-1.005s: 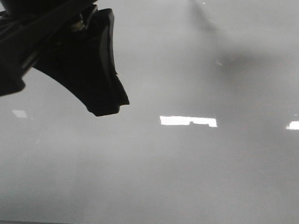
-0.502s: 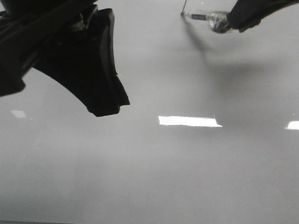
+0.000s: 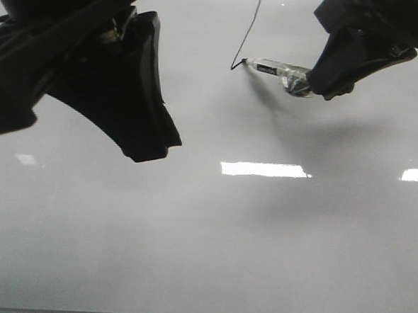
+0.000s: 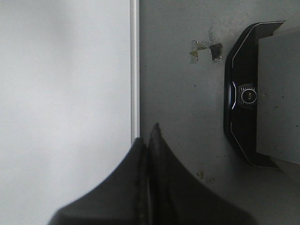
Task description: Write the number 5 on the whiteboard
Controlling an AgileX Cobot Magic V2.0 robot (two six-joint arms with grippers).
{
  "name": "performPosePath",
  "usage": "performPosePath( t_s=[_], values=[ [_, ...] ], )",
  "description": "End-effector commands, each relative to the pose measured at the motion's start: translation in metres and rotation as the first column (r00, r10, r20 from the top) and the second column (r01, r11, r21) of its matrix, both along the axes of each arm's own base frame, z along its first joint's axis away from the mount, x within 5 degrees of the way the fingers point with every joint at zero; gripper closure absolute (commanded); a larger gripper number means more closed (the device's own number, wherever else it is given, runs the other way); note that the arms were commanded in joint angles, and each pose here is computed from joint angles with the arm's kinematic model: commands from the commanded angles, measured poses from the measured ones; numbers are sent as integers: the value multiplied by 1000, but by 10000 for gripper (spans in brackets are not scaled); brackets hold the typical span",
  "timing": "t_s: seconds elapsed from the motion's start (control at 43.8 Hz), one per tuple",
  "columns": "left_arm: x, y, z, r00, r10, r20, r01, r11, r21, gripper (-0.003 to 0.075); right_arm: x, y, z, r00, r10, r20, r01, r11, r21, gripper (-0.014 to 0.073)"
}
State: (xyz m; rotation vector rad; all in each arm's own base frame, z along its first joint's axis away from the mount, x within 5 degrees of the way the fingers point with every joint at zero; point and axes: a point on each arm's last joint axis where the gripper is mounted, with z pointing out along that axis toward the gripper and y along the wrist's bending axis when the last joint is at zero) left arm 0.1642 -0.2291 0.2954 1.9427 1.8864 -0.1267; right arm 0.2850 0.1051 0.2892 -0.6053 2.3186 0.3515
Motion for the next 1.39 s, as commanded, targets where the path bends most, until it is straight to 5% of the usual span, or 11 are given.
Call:
performPosePath(
  t_s=[0.0,0.297,0.571,0.731,1.005,1.37],
  values=[
    [-2,-1,20,999,12,44,-8,996,-91,741,-1,-14,15,994,-85,67,82,996,46,657],
    [-2,-1,20,999,12,44,-8,996,-91,741,-23,-26,-31,992,-111,-67,111,994,-4,657],
    [-2,-1,20,999,12,44,-8,996,-91,741,-15,23,-60,995,-13,-97,14,1000,8,657],
    [-2,-1,20,999,12,44,-8,996,-91,741,-15,38,-38,998,27,-63,-23,998,61,657],
    [-2,-1,20,999,12,47,-8,995,-95,741,-23,18,44,988,-6,154,-16,990,142,657],
    [-1,-1,20,999,12,48,-7,995,-97,741,9,10,39,998,-40,48,33,990,138,657]
  ],
)
